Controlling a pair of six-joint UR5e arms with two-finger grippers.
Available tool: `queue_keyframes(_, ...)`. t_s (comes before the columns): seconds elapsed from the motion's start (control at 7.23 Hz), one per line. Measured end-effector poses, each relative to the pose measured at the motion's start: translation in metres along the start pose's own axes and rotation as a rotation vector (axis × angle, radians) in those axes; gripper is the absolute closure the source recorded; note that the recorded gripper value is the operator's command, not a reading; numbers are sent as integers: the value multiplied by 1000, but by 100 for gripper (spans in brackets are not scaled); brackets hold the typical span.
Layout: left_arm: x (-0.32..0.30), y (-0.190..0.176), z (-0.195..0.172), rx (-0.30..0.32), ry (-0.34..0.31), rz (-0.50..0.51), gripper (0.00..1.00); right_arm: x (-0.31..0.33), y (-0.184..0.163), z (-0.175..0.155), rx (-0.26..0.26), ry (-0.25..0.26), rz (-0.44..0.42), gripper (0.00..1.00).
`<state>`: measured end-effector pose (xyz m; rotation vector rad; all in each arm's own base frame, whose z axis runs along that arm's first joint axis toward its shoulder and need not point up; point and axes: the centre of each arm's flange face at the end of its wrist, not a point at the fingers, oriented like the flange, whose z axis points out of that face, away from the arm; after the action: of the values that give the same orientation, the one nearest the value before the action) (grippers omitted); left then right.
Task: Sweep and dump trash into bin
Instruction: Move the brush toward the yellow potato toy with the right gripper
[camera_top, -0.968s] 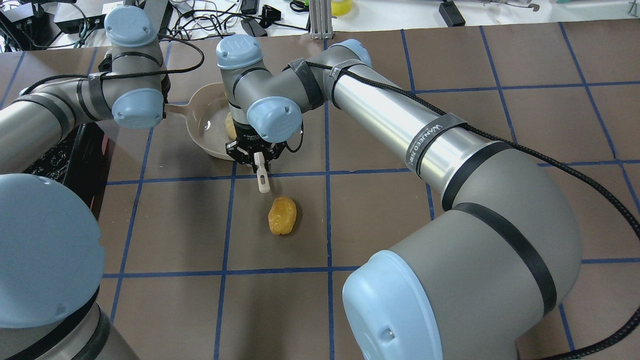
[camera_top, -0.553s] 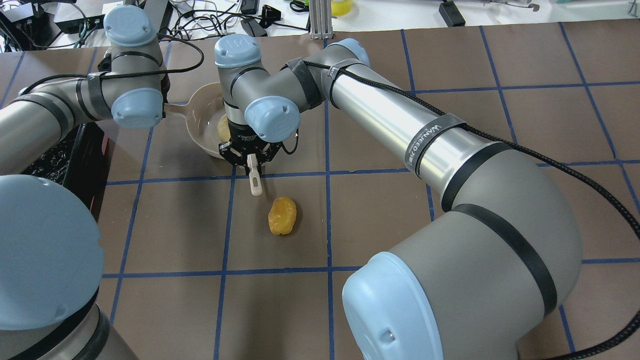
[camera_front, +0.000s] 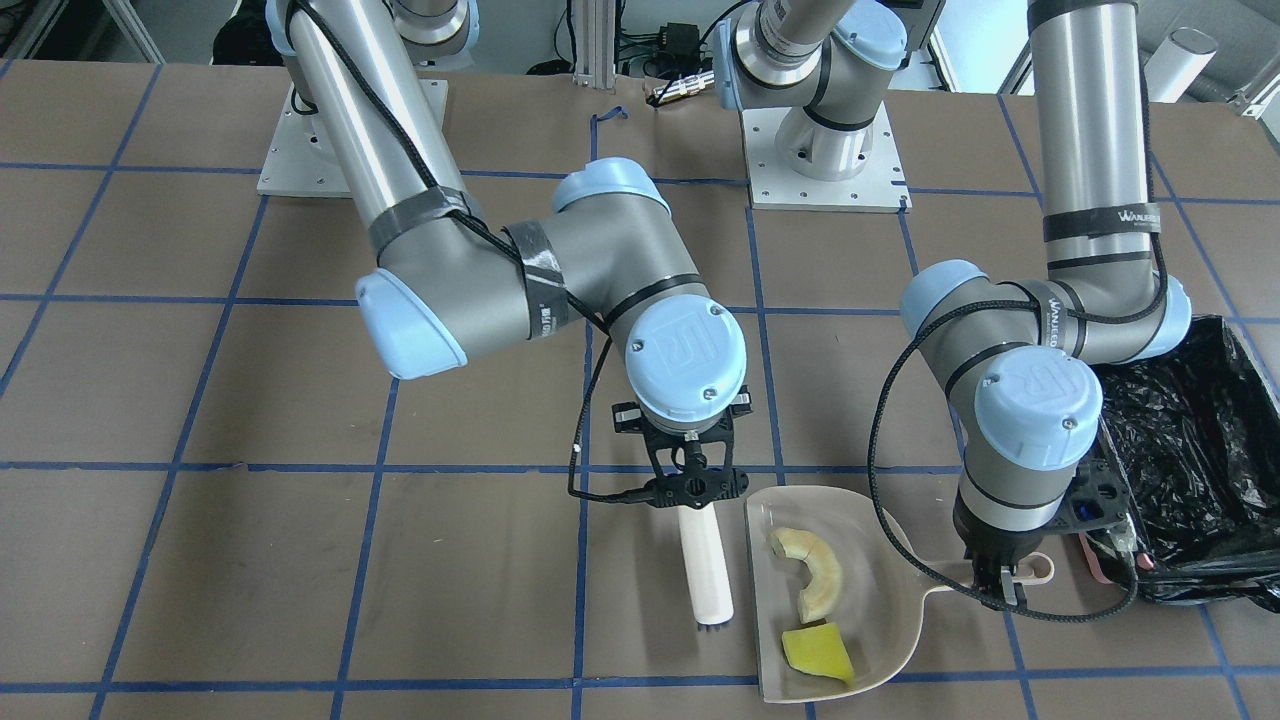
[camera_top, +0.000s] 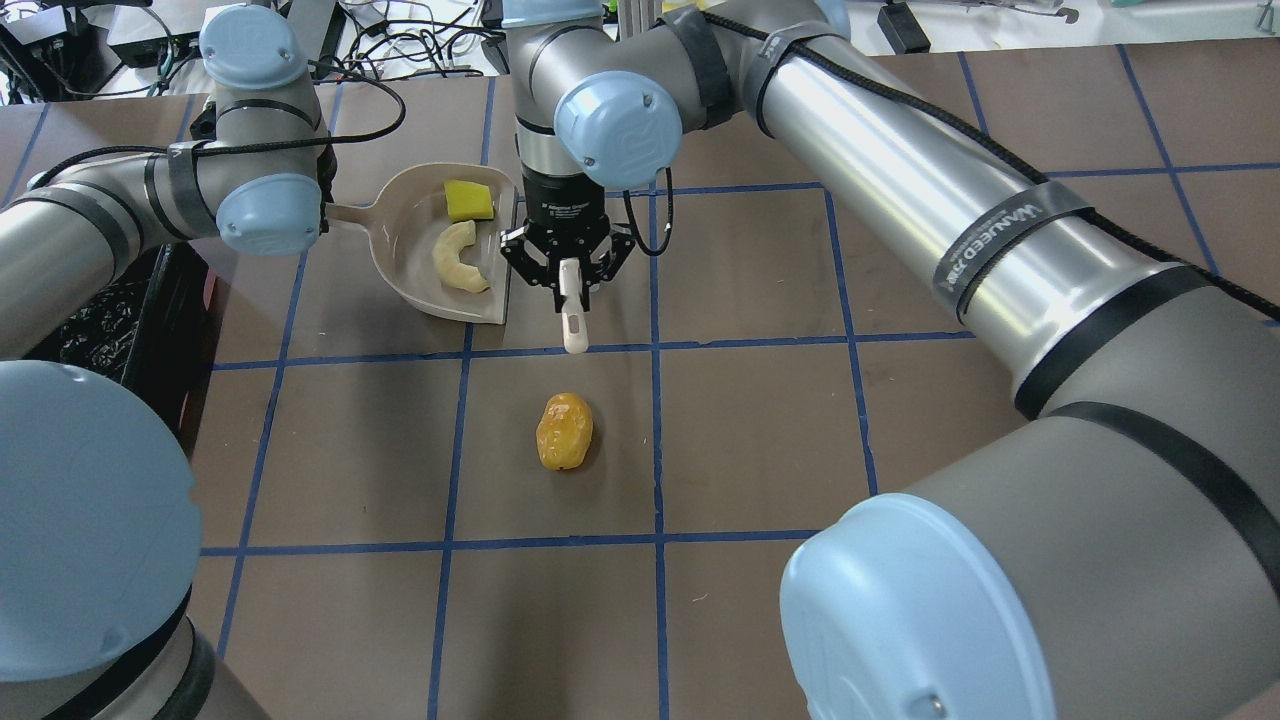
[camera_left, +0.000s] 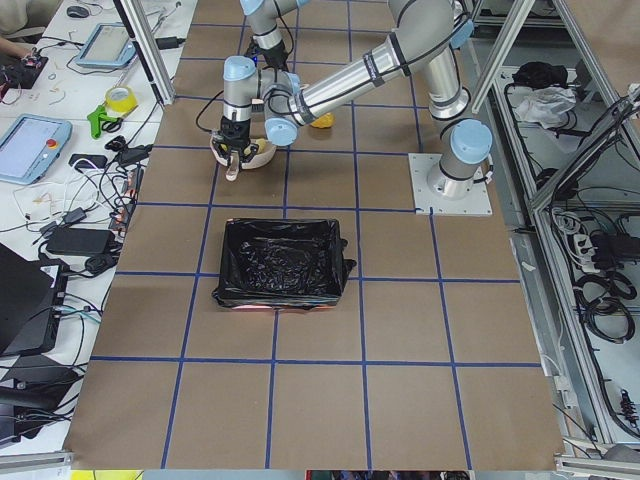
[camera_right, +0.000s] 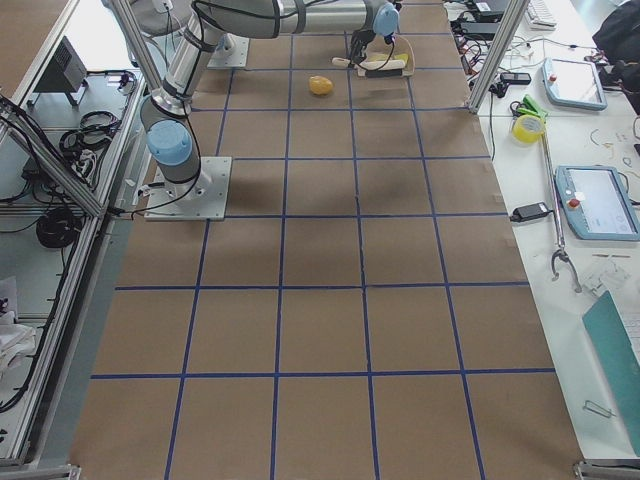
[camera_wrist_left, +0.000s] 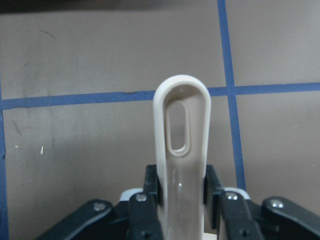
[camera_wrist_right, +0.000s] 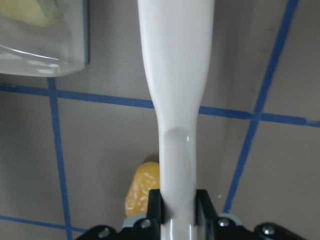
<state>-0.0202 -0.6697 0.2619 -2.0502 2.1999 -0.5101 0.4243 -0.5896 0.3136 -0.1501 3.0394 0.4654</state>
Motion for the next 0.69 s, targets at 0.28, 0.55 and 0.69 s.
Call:
queue_keyframes(0.28, -21, 1, -8, -8, -22, 26, 100, 46, 55, -28, -61, 58, 70, 91)
queue_keyframes(0.55, -51, 5, -15, -15, -48, 33, 100, 73, 126, -7, -76, 71, 135, 92)
queue_keyframes(0.69, -69, 8, -19, -18, -61, 31, 100, 82, 156, 19, -62, 70, 174, 92)
